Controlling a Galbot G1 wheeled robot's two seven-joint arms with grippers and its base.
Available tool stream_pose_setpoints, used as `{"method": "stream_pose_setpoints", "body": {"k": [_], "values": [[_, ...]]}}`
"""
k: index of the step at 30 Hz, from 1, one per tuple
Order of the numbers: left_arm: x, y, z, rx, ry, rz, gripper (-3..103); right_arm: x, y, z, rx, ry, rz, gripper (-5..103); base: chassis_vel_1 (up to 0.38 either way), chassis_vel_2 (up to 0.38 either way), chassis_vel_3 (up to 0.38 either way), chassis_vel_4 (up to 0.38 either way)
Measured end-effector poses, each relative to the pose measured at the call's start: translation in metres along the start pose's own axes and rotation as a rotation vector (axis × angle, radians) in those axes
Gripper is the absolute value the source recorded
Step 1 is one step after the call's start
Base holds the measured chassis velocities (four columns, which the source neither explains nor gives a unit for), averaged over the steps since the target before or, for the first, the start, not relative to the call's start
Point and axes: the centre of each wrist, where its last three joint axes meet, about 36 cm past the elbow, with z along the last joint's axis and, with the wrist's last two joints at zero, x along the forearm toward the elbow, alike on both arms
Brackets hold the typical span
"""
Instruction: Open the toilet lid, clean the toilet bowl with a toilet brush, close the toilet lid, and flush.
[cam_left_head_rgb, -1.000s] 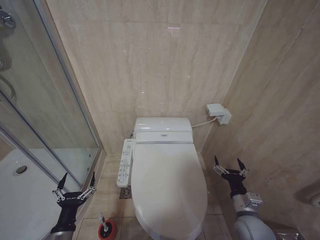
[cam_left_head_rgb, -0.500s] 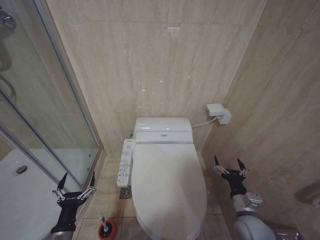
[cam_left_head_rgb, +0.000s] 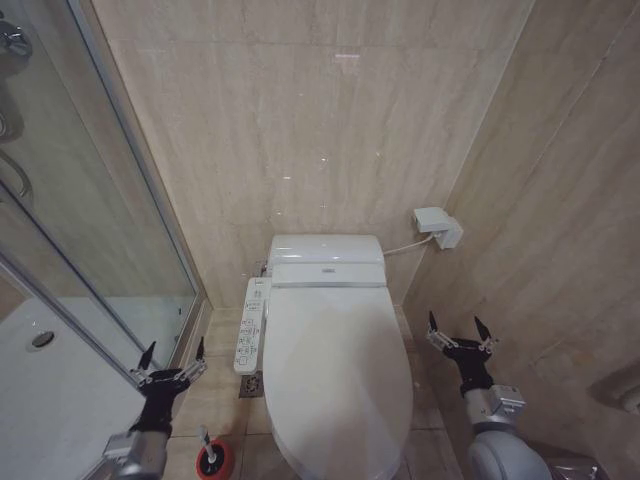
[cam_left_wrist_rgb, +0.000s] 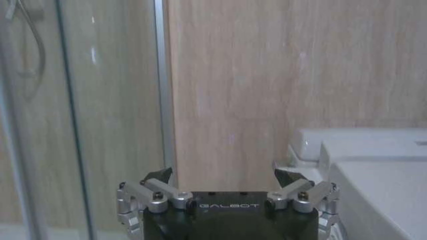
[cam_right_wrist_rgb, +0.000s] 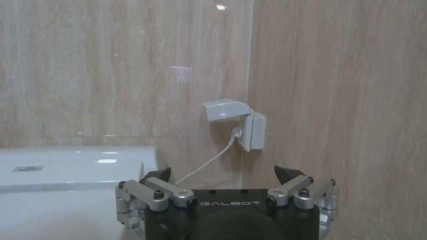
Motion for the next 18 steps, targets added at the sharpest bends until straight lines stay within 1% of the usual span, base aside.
{"method": "stream_pose_setpoints", "body": {"k": [2,3,4,6,7,8,9,10,11,12,15,18], "values": [[-0.006,-0.005,-0.004,0.02,0.038,0.006,100,0.0,0.0,0.0,0.0,0.0,0.0,100,0.0,0.0,0.0,0.0],[-0.006,-0.005,-0.004,0.02,0.038,0.006,100,0.0,0.0,0.0,0.0,0.0,0.0,100,0.0,0.0,0.0,0.0],[-0.011,-0.008,-0.007,0.034,0.069,0.016,100,0.0,0.0,0.0,0.0,0.0,0.0,100,0.0,0.0,0.0,0.0],[-0.015,-0.004,-0.01,-0.016,0.042,0.041,100,0.0,0.0,0.0,0.0,0.0,0.0,100,0.0,0.0,0.0,0.0],[-0.015,-0.004,-0.01,-0.016,0.042,0.041,100,0.0,0.0,0.0,0.0,0.0,0.0,100,0.0,0.0,0.0,0.0],[-0.017,0.004,-0.008,-0.063,0.007,0.048,100,0.0,0.0,0.0,0.0,0.0,0.0,100,0.0,0.0,0.0,0.0],[-0.018,0.009,-0.006,-0.085,-0.019,0.049,100,0.0,0.0,0.0,0.0,0.0,0.0,100,0.0,0.0,0.0,0.0],[-0.018,0.013,-0.004,-0.097,-0.041,0.047,100,0.0,0.0,0.0,0.0,0.0,0.0,100,0.0,0.0,0.0,0.0],[-0.018,0.013,-0.004,-0.097,-0.041,0.047,100,0.0,0.0,0.0,0.0,0.0,0.0,100,0.0,0.0,0.0,0.0],[-0.018,0.02,-0.003,-0.114,-0.069,0.039,100,0.0,0.0,0.0,0.0,0.0,0.0,100,0.0,0.0,0.0,0.0],[-0.016,0.032,-0.003,-0.144,-0.109,0.022,100,0.0,0.0,0.0,0.0,0.0,0.0,100,0.0,0.0,0.0,0.0],[-0.014,0.035,-0.002,-0.151,-0.114,0.013,100,0.0,0.0,0.0,0.0,0.0,0.0,100,0.0,0.0,0.0,0.0]]}}
